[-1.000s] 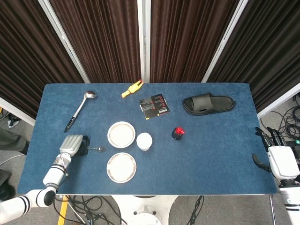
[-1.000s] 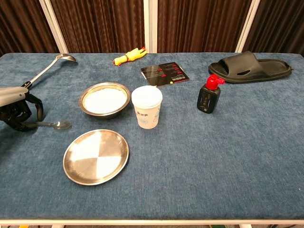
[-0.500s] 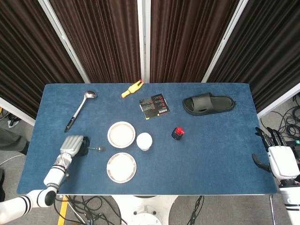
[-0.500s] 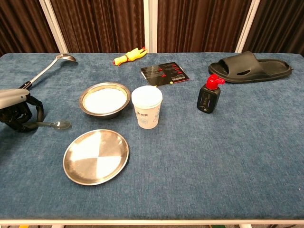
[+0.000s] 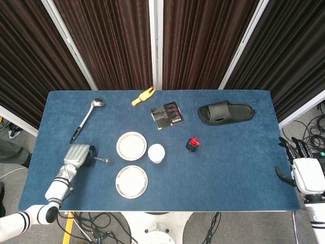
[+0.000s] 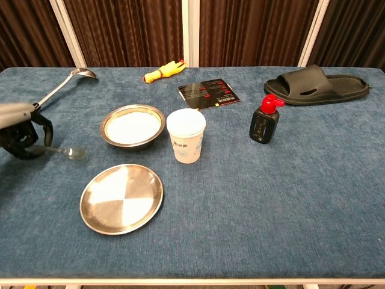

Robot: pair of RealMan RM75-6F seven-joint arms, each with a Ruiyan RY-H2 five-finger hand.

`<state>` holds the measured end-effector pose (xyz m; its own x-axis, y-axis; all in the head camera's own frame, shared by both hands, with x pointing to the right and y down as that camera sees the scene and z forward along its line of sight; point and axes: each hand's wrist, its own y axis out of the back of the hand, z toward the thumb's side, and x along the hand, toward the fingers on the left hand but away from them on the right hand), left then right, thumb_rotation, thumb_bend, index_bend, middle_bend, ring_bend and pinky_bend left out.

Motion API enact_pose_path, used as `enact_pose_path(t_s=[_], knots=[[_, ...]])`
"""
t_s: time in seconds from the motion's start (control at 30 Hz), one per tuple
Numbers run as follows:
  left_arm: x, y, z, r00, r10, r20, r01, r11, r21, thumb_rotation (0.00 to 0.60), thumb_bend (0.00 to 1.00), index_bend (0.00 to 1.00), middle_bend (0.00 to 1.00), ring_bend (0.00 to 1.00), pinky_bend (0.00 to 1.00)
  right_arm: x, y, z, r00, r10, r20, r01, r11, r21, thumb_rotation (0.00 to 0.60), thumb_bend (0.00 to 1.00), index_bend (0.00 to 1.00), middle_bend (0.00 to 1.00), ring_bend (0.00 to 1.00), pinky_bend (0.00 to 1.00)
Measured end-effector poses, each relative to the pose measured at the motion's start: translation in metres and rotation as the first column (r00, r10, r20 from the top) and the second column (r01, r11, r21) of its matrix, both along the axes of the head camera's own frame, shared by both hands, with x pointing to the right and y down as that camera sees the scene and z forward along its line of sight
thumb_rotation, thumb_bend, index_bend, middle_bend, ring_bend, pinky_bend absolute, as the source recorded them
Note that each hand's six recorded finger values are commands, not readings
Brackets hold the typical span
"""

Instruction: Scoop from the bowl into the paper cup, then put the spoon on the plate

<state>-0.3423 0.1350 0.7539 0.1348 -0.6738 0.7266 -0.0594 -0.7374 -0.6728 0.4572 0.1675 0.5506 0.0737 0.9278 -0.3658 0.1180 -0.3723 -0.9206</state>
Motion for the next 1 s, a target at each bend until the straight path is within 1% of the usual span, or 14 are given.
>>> enact_pose_path(t_s=[0.07,0.2,0.27,0.43,0.53,0.67,0.77,0.8,0.9,1.0], knots=[[0.001,-0.008,-0.008,1.0,0.011,0.0,-0.011,1.0,0.018,0.6,0.5,0.63,0.97,0.93,1.0,0.0,-0.001,-0.001,1.0,-0.003,-0.002,0.003,1.0,0.005,0.6,0.27,0.07,0.22,0.0,0.07],[0.009,-0.036,-0.031,0.999,0.044,0.0,-0.044,0.996,0.078,0.6,0.51,0.63,0.97,0.93,1.0,-0.001,-0.004,-0.004,1.0,-0.011,-0.004,0.011,1.0,0.015,0.6,0.27,0.07,0.22,0.0,0.07],[0.016,-0.048,-0.037,0.998,0.064,0.005,-0.064,0.993,0.103,0.6,0.51,0.63,0.97,0.93,1.0,-0.002,-0.004,-0.004,1.0,-0.013,-0.001,0.013,1.0,0.018,0.6,0.27,0.07,0.22,0.0,0.07],[0.038,-0.069,-0.042,0.989,0.139,0.059,-0.146,0.978,0.148,0.6,0.52,0.63,0.97,0.93,1.0,-0.002,-0.002,0.0,1.0,-0.009,0.003,0.009,1.0,0.002,0.6,0.27,0.07,0.22,0.0,0.07],[0.054,-0.077,-0.042,0.972,0.202,0.119,-0.22,0.959,0.176,0.6,0.52,0.63,0.97,0.93,1.0,-0.001,-0.002,-0.001,1.0,-0.005,-0.001,0.005,1.0,0.003,0.6,0.27,0.07,0.22,0.0,0.07],[0.079,-0.084,-0.039,0.932,0.291,0.216,-0.334,0.92,0.203,0.6,0.53,0.63,0.97,0.93,1.0,0.001,-0.003,-0.002,1.0,-0.003,-0.005,0.003,1.0,0.006,0.6,0.27,0.07,0.22,0.0,0.07],[0.098,-0.086,-0.036,0.89,0.349,0.292,-0.417,0.884,0.212,0.6,0.53,0.63,0.97,0.93,1.0,0.002,-0.003,-0.002,1.0,0.0,-0.007,0.0,1.0,0.003,0.6,0.27,0.07,0.22,0.0,0.07],[0.105,-0.086,-0.034,0.871,0.37,0.322,-0.448,0.868,0.214,0.6,0.53,0.63,0.97,0.93,1.0,0.003,-0.003,-0.002,1.0,0.002,-0.008,-0.002,1.0,0.003,0.6,0.27,0.07,0.22,0.0,0.07],[0.119,-0.086,-0.03,0.825,0.404,0.394,-0.509,0.835,0.209,0.6,0.54,0.63,0.97,0.93,1.0,0.005,-0.005,-0.003,1.0,0.006,-0.012,-0.006,1.0,0.005,0.6,0.27,0.07,0.22,0.0,0.07],[0.129,-0.085,-0.027,0.791,0.413,0.451,-0.542,0.815,0.203,0.6,0.54,0.63,0.97,0.93,1.0,0.006,-0.006,-0.005,1.0,0.006,-0.016,-0.006,1.0,0.009,0.6,0.27,0.07,0.22,0.0,0.07]])
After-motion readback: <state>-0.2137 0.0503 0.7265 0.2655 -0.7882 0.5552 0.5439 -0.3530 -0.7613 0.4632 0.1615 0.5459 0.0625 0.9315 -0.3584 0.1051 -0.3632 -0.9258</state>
